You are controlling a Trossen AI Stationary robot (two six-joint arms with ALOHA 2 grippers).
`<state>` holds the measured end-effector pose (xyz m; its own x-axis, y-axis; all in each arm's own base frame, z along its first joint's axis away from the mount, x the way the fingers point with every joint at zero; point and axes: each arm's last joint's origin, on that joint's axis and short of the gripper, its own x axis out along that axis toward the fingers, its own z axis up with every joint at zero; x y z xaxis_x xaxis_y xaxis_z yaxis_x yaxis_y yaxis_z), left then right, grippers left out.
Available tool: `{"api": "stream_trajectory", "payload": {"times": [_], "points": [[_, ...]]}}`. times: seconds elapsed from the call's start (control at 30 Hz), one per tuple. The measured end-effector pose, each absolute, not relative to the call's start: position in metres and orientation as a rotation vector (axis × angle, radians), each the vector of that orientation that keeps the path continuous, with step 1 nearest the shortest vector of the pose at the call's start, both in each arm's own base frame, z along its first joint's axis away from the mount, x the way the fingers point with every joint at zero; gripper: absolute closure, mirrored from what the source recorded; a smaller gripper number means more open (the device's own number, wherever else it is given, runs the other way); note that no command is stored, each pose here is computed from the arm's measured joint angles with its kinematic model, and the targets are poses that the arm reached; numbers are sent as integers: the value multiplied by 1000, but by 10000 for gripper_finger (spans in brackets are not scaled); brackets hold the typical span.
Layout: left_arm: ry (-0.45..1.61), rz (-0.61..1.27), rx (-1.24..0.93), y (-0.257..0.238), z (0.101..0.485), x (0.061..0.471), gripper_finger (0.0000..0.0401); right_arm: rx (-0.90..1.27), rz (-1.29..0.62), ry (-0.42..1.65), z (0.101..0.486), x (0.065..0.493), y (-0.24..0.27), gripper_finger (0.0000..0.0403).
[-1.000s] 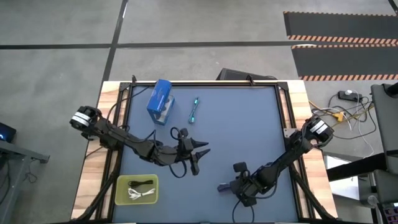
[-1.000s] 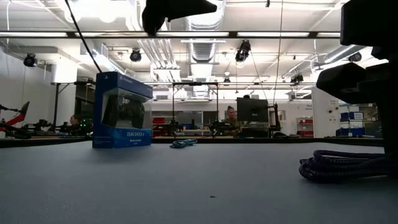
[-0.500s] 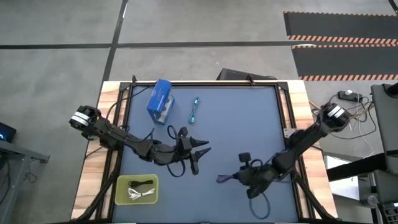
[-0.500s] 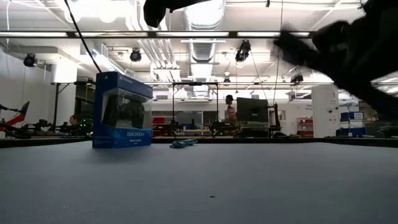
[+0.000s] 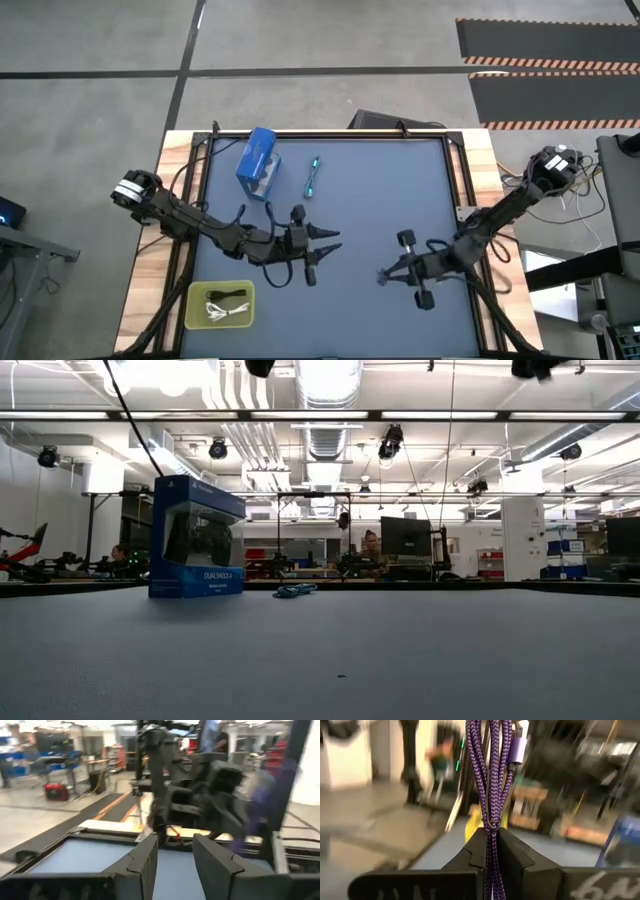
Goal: Pick and place USB-C Cables
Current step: Put the violet white charger cable into the yellow bin
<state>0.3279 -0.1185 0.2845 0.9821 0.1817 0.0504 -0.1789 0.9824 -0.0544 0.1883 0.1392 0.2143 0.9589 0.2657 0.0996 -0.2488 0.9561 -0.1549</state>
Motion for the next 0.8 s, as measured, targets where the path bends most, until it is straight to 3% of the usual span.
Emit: {"api": "stream_trajectory", "payload": {"times": [0.2,0.8], "points": [[-117,103,-70,-123,284,332,292,-101,176,-345,227,189,127,385],[-335,85,-112,-140,242,366,292,-35,90,-342,231,210,112,385]]}}
